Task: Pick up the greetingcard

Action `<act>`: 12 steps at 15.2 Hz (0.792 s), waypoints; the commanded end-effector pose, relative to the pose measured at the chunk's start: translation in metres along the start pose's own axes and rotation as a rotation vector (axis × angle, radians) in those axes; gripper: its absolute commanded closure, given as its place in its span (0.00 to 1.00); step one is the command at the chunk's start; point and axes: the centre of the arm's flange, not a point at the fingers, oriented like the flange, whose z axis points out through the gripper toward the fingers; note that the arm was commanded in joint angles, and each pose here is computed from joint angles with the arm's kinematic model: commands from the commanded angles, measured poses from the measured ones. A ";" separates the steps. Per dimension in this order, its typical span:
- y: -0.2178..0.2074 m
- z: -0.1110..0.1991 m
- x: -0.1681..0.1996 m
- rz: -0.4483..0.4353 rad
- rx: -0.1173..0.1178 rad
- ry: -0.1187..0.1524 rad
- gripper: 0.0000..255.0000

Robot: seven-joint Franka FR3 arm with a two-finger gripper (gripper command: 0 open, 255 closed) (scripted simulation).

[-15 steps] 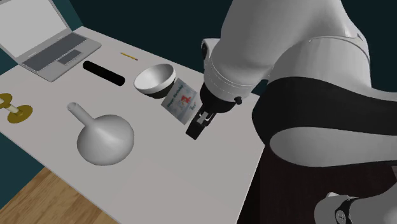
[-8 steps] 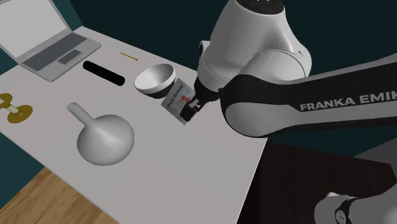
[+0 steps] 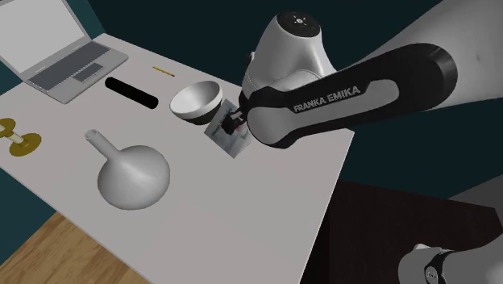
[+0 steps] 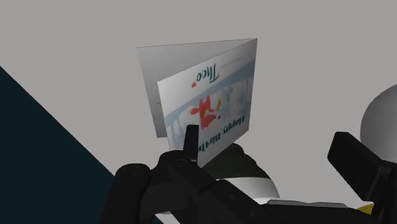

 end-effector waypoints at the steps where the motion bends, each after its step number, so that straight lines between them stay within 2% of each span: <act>1: 0.014 0.016 0.010 0.033 -0.003 0.016 0.00; 5: 0.043 0.051 0.031 0.097 -0.010 0.044 0.00; 12: 0.046 0.086 0.019 0.097 -0.010 0.044 0.00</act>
